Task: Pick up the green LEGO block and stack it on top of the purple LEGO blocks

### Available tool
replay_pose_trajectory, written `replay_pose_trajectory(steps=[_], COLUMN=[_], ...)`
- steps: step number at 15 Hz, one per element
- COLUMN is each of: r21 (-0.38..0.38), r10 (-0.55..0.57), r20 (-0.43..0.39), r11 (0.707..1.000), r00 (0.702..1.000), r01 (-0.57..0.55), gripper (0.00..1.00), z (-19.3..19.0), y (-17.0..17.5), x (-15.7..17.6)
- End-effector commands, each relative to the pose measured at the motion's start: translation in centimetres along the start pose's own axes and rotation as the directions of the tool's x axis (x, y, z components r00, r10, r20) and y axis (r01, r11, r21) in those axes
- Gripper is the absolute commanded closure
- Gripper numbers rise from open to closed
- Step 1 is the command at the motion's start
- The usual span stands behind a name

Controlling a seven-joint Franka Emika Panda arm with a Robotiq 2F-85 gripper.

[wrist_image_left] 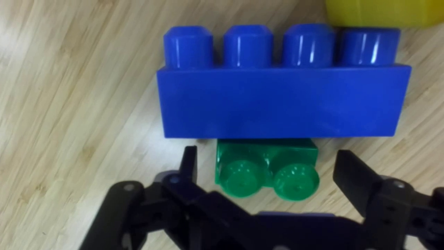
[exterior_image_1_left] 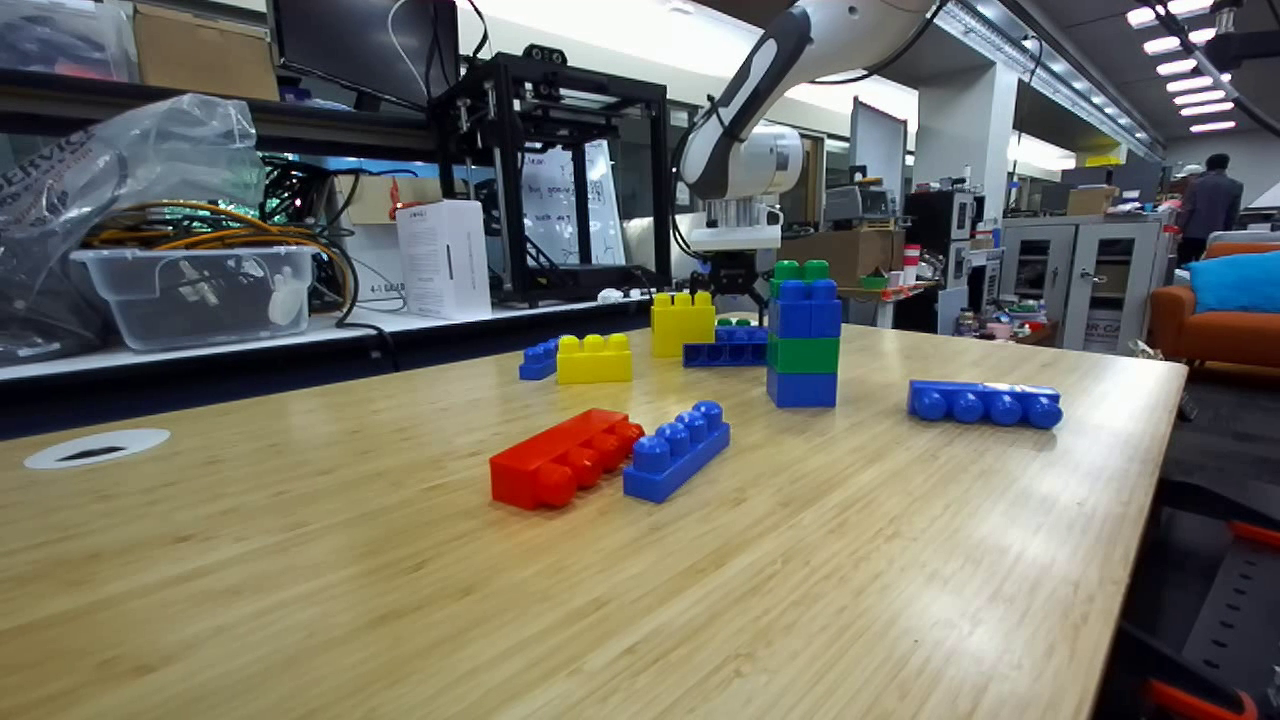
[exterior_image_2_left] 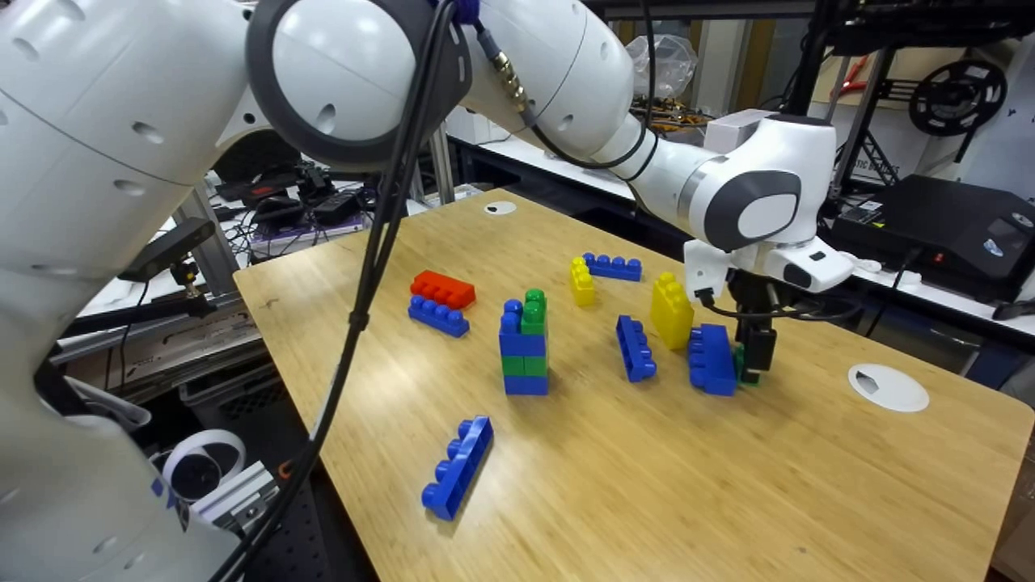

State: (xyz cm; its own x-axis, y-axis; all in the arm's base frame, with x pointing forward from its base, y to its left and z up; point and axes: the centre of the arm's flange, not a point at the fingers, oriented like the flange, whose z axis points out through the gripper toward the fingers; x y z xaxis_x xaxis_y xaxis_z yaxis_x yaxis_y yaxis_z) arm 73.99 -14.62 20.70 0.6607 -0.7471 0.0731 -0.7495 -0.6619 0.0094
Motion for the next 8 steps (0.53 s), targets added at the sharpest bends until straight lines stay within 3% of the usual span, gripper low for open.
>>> replay_pose_trajectory(steps=[1,2,4,8], r21=[0.012,0.012,0.011,0.008], r10=[0.026,0.027,0.023,0.016], r20=[0.013,0.012,0.007,-0.002], r11=[1.000,1.000,1.000,1.000], r00=[1.000,1.000,1.000,1.000], r01=[-0.026,-0.027,-0.023,-0.016], gripper=[0.00,0.00,0.27,0.56], z=[0.41,0.46,0.61,0.32], y=[-0.38,-0.39,-0.48,-0.55], x=[0.50,0.49,0.48,0.41])
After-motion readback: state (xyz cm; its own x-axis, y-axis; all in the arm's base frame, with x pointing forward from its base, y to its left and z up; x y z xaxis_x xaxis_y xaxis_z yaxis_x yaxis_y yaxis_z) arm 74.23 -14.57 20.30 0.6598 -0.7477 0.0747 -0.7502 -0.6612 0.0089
